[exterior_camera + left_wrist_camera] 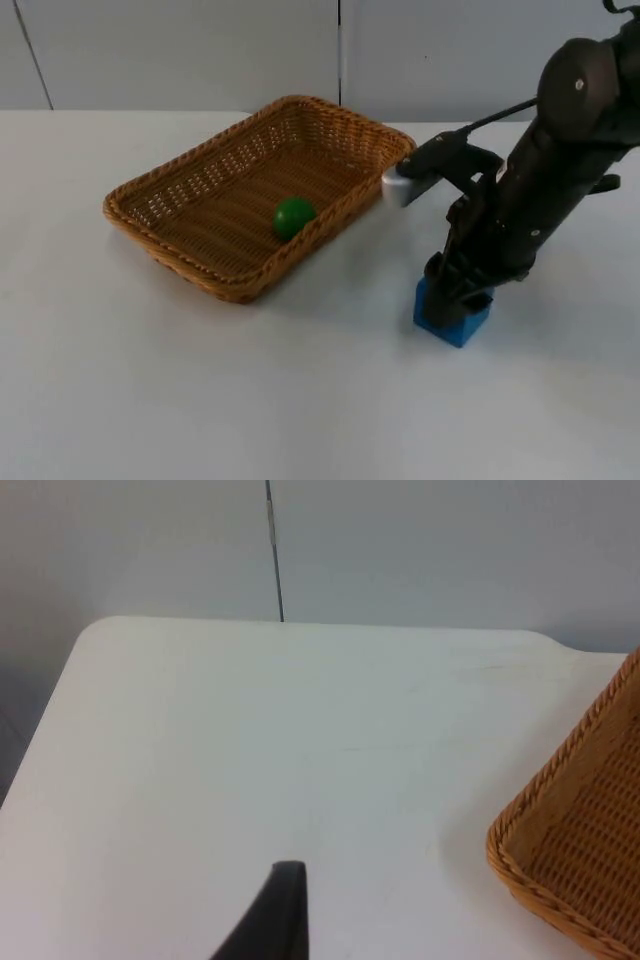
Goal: Place all geometric objects except the red cube into the basket.
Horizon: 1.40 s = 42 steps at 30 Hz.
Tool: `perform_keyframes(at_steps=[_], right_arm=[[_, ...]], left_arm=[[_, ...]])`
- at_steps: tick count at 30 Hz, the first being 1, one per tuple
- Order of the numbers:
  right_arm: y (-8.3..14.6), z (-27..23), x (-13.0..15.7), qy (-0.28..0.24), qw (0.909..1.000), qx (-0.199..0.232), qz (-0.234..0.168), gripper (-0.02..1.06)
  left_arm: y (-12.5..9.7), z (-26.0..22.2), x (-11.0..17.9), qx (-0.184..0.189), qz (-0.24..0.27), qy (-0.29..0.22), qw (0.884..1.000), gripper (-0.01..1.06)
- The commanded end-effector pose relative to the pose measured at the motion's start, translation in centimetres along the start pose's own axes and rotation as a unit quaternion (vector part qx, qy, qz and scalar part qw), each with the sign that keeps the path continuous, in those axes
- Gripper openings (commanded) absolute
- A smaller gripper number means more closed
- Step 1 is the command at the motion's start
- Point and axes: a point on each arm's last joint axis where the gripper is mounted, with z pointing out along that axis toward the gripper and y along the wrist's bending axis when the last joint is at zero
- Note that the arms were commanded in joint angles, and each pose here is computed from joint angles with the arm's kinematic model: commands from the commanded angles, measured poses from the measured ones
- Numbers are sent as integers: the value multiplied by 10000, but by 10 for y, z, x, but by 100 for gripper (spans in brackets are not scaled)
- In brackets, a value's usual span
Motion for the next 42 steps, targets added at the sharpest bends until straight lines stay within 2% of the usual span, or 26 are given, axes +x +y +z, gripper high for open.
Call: perform_keyframes(at_steps=[1,4,5,7,10,11,15,16,17,20,21,24,27,29,31,33,34,35,38,40,42], right_arm=[[2,-13,-9,-227,9997,112,-18,9],[1,-49,-29,-767,9966,298,-90,15],[1,-49,-29,-767,9966,298,-90,15],[2,-88,-48,-1319,9899,483,-189,16],[12,-150,-75,-2226,9714,732,-388,16],[12,-150,-75,-2226,9714,732,-388,16],[35,-215,-100,-3334,9346,1021,-705,16],[35,-215,-100,-3334,9346,1021,-705,16],[39,-224,-105,-3533,9265,1061,-748,16],[48,-237,-120,-4219,8945,1262,-772,16],[48,-237,-120,-4219,8945,1262,-772,16],[46,-229,-129,-4635,8761,1270,-395,16],[43,-218,-135,-4690,8743,1232,-236,16],[39,-193,-146,-4535,8829,1192,-233,16],[38,-184,-151,-4492,8855,1165,-218,16],[34,-155,-162,-4269,8987,1004,-90,16],[33,-146,-169,-4187,9034,920,-39,16],[33,-146,-169,-4187,9034,920,-39,16],[29,-108,-185,-3859,9195,748,-64,16],[26,-98,-193,-3825,9216,647,85,16],[18,-77,-198,-3675,9277,557,343,16]], left_arm=[[1,-2,0,2,-12,-65,10000,104],[1,-2,0,2,-12,-65,10000,104],[1,-2,0,2,-12,-65,10000,104],[1,-2,0,2,-12,-65,10000,104],[1,-2,0,-4,-2,-67,10000,104],[1,-2,0,-4,-2,-67,10000,104],[1,-2,-1,-12,18,-78,10000,104],[1,-2,-1,-12,18,-78,10000,104],[1,-2,-1,-12,18,-78,10000,104],[1,-2,-1,-9,18,-88,10000,104],[1,-2,-1,-9,18,-88,10000,104],[1,-2,-1,-9,18,-88,10000,104],[1,-2,-1,-14,26,-90,10000,104],[1,-2,-1,-21,40,-92,9999,104],[1,-2,-1,-33,61,-95,9999,104],[1,-2,-1,-37,69,-96,9999,104],[1,-2,-1,-37,69,-96,9999,104],[1,-2,-1,-37,69,-96,9999,104],[1,-2,-1,-48,88,-99,9999,104],[2,-2,-1,-52,96,-100,9999,104],[2,-2,-1,-52,96,-100,9999,104]])
